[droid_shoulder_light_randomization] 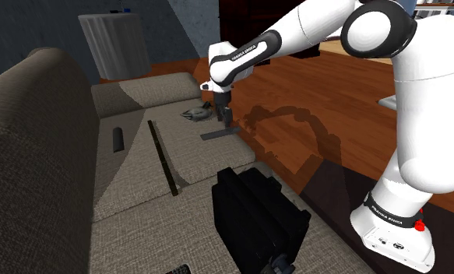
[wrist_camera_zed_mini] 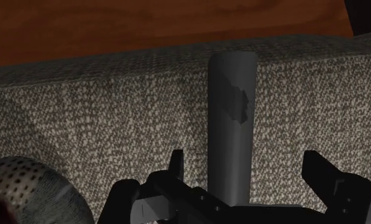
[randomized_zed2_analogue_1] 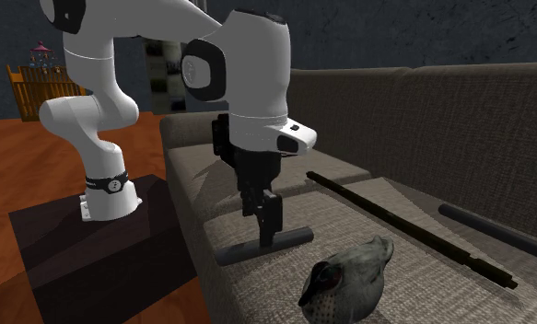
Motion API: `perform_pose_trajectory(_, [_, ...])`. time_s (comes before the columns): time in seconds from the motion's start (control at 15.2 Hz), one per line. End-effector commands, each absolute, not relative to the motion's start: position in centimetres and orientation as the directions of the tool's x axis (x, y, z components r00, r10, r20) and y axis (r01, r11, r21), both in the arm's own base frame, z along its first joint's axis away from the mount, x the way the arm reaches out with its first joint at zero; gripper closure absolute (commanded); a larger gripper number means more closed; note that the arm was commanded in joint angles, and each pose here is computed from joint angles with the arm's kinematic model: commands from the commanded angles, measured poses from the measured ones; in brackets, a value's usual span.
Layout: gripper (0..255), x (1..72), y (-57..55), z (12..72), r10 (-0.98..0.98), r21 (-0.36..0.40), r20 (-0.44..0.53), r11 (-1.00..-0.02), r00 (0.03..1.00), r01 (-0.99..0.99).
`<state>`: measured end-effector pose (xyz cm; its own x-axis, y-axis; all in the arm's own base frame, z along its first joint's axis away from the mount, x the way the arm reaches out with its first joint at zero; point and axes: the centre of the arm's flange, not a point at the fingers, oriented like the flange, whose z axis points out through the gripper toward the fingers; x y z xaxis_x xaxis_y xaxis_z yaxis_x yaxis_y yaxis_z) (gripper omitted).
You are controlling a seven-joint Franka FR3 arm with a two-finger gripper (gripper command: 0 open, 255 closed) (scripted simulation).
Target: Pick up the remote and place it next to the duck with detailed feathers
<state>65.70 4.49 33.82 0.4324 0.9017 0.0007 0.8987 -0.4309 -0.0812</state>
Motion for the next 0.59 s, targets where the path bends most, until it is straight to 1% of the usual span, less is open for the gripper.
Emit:
perform_pose_trajectory(0.0, [0,66.0,4.4,36.2,0.902,-0.082,0.0,-0.431,0.433,0.899])
perform_pose_trajectory(0.07, [0,66.1,4.4,37.3,0.902,-0.082,0.0,-0.431,0.433,0.899])
perform_pose_trajectory(0.53, [0,66.1,4.4,37.3,0.902,-0.082,0.0,-0.431,0.433,0.899])
